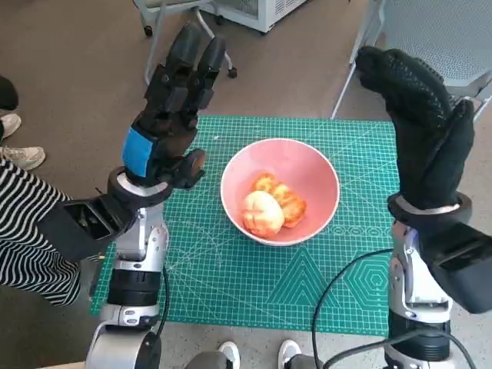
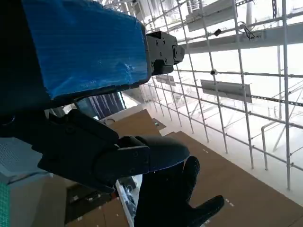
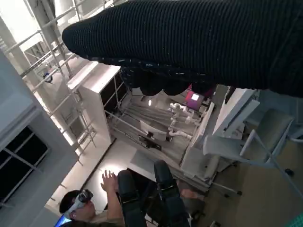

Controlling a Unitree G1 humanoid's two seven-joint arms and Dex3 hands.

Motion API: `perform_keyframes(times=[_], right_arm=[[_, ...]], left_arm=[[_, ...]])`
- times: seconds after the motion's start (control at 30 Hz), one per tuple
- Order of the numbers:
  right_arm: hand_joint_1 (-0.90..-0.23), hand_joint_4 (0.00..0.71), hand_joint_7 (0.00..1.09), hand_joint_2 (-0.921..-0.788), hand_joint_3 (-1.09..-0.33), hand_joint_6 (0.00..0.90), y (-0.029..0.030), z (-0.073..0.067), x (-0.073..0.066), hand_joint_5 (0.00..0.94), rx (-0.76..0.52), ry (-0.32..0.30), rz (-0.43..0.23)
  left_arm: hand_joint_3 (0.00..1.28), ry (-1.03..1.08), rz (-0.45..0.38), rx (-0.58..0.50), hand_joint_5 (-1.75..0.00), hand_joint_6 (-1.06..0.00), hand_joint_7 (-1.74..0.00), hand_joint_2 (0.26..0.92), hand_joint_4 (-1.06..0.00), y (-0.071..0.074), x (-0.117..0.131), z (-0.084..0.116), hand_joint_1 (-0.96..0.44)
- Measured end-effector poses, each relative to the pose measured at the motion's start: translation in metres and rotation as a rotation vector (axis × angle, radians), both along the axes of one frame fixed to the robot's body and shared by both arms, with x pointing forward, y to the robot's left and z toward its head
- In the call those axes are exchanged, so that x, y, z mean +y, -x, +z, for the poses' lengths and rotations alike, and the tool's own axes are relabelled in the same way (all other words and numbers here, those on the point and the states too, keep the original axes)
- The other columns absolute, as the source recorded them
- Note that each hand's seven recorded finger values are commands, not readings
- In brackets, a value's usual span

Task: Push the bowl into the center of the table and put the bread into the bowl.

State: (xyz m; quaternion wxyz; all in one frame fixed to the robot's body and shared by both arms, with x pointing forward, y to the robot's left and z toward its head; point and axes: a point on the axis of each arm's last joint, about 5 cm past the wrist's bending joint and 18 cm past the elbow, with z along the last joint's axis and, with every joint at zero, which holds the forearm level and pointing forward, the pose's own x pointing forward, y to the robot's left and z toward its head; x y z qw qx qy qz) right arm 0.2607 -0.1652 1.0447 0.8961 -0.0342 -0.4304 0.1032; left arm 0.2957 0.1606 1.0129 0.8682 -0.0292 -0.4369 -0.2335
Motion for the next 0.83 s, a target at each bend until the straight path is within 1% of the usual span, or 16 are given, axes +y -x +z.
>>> perform_keyframes(times=[0.83], right_arm=[[-0.692, 0.186, 0.58, -0.921, -0.694, 0.031, 0.0, 0.0002, -0.0023, 0.002, -0.002, 0.001, -0.008]], left_arm=[[0.55, 0.0, 0.004, 0.015, 0.0, 0.0, 0.0, 0.921, 0.0, 0.0002, -0.0028, -0.0015, -0.79]])
